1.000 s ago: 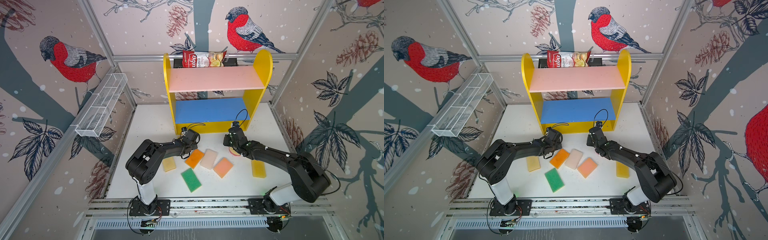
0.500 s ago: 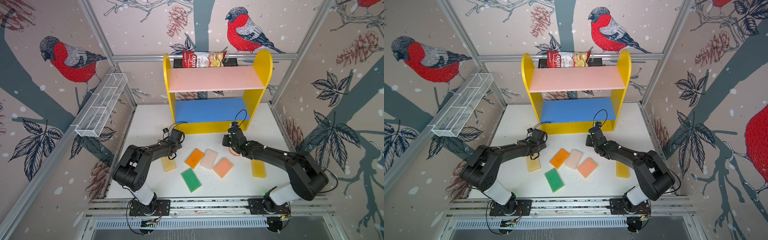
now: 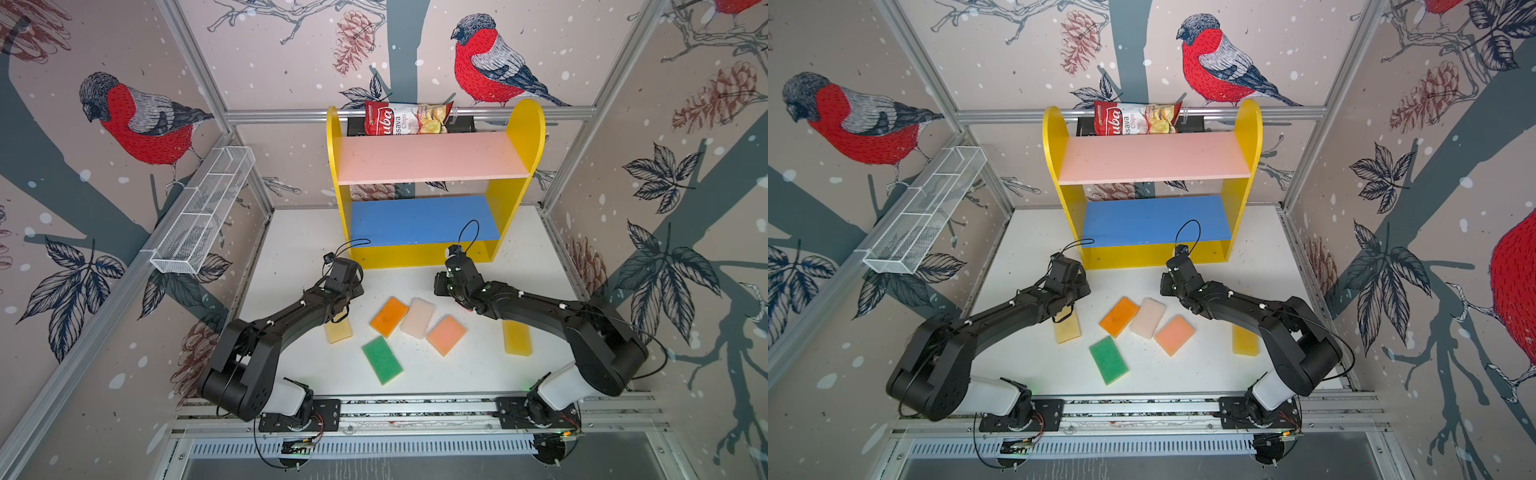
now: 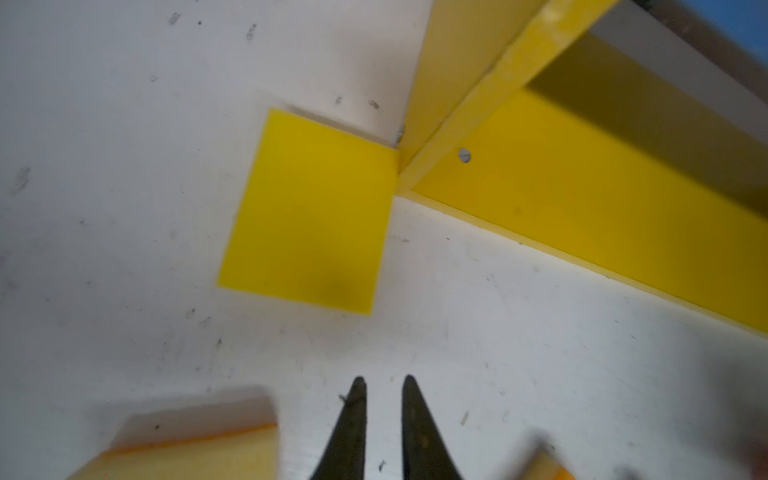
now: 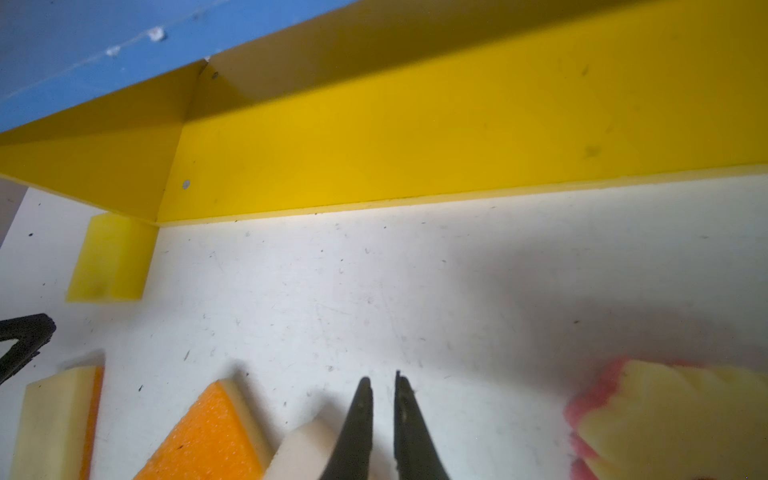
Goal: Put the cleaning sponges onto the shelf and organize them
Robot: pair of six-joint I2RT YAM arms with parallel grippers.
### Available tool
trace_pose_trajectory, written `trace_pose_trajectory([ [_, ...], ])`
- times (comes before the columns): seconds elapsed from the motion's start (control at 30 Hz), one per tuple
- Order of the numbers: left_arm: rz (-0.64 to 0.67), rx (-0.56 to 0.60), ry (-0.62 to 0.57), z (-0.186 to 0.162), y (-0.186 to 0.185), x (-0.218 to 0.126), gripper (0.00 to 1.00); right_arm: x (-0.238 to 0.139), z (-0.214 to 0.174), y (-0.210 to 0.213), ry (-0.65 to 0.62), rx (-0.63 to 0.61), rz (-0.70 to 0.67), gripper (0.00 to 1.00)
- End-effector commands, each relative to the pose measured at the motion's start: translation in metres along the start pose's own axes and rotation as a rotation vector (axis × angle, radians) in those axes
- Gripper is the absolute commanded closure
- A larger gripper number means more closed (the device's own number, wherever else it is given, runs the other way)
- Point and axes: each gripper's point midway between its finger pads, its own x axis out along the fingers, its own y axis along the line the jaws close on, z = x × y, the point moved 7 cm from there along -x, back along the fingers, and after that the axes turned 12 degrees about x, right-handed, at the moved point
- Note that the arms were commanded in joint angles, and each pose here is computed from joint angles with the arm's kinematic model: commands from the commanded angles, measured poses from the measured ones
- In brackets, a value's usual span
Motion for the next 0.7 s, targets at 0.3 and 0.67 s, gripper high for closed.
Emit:
trace_pose_trajectory([
  [0.3, -0.173, 0.033, 0.009, -0.033, -0.028, -0.028, 0.52, -0.004, -0.013, 0.028, 0.018, -0.07, 0.074, 0.82],
  [0.67, -0.254, 0.071, 0.119, -0.065, -0.047, -0.007, 0.51, -0.003, -0.019, 0.024, 0.034, -0.055, 0.052, 0.81],
])
